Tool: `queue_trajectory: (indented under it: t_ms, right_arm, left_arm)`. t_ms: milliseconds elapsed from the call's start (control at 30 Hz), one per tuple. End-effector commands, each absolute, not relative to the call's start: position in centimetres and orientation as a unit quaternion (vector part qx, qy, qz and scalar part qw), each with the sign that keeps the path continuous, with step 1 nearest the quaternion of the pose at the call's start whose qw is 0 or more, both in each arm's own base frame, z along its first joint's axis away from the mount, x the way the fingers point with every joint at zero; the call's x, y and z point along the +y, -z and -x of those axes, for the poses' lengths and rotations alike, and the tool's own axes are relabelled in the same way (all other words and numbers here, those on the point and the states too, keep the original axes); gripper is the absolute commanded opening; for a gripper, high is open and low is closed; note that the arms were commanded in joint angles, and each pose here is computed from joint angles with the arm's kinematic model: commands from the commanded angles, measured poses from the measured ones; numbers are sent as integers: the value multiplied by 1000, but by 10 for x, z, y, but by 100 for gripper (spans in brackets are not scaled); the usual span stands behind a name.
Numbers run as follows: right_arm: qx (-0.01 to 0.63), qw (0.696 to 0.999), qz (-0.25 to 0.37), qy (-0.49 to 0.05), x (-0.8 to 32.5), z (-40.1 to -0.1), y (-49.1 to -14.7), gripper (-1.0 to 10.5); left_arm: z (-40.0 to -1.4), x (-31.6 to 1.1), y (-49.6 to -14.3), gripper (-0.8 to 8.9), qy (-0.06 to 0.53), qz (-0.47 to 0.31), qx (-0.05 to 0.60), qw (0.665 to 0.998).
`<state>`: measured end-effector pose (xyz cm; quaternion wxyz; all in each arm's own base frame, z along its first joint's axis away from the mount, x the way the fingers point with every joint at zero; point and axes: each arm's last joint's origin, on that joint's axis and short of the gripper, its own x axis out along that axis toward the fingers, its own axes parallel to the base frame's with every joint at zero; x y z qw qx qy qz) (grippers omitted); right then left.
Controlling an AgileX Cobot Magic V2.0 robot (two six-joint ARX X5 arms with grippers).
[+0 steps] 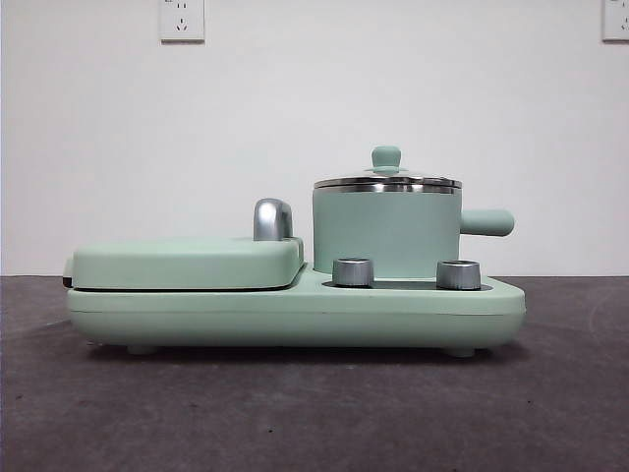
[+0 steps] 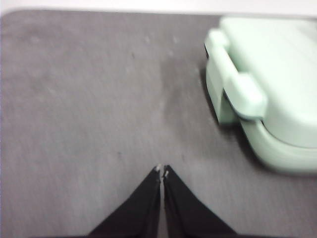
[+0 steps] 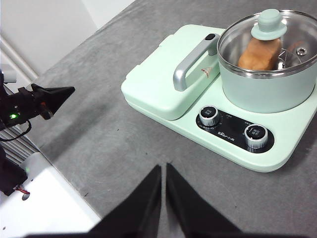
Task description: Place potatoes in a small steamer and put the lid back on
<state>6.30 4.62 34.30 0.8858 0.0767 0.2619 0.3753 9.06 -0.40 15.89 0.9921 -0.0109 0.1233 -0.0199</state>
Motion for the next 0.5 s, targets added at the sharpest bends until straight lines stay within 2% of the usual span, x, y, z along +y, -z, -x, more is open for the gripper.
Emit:
queue_trajectory:
  t_ms: [33, 500]
  right_arm:
    - [253, 886, -74, -381, 47, -63, -346, 11]
    - [252, 886, -74, -381, 47, -63, -346, 11]
  left_arm:
    - [-94, -3, -151, 9, 15, 5, 105, 994]
    - [-96, -3, -150, 9, 13, 21, 89, 996]
